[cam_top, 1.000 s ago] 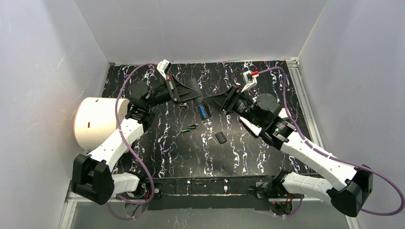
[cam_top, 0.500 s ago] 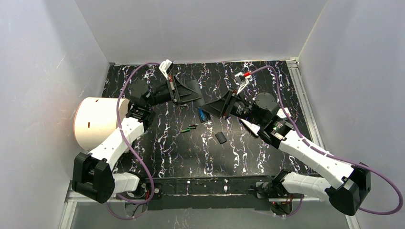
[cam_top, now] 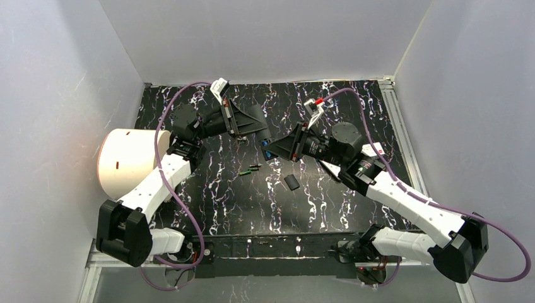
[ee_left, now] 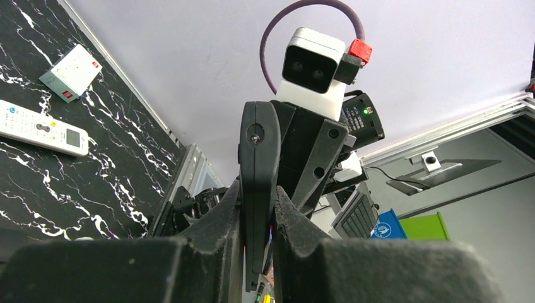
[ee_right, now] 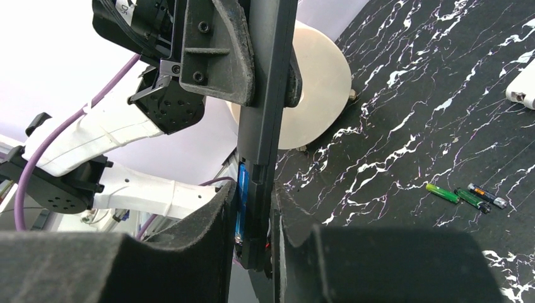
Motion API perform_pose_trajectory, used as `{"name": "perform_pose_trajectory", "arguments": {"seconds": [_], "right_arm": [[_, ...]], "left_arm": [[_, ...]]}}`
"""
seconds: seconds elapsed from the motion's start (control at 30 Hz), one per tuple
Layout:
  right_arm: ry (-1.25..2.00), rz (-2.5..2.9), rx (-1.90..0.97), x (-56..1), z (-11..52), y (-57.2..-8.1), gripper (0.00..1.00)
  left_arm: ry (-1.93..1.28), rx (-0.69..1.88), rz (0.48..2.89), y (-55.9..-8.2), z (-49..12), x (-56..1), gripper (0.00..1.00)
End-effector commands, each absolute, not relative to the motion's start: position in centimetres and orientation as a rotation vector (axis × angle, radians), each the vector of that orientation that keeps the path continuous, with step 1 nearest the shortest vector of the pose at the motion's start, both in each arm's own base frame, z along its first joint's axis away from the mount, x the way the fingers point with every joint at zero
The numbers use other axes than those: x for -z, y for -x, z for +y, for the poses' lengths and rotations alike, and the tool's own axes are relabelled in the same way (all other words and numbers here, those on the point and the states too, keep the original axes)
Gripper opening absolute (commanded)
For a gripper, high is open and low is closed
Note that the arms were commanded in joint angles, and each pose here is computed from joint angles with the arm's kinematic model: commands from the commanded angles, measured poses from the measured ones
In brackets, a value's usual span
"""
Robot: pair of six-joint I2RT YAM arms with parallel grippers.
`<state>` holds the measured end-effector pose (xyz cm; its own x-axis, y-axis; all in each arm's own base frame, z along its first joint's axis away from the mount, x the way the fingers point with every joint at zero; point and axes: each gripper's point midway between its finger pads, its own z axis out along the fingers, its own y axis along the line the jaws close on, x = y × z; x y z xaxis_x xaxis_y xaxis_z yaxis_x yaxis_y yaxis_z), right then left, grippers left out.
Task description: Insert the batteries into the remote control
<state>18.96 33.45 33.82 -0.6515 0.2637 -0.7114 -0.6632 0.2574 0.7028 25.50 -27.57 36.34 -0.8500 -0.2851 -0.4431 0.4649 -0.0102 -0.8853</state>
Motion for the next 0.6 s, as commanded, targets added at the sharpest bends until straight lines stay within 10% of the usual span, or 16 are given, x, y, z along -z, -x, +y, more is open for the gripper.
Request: {"name": "perform_pose_trajectory", "arguments": {"seconds": [0.0,0.57], "right_arm": [[0.407,1.741,-1.479,-33.4,33.6,-19.0,0.27],[0.44,1.805,-1.487,-31.5,34.9,-19.4,0.32]], "left_arm": [[-0.233,1.9,1.687,-25.3,-27.4,-38.6,0.0],[-0.249,1.902,1.681,-24.9,-27.3,-38.8,0.0]]}}
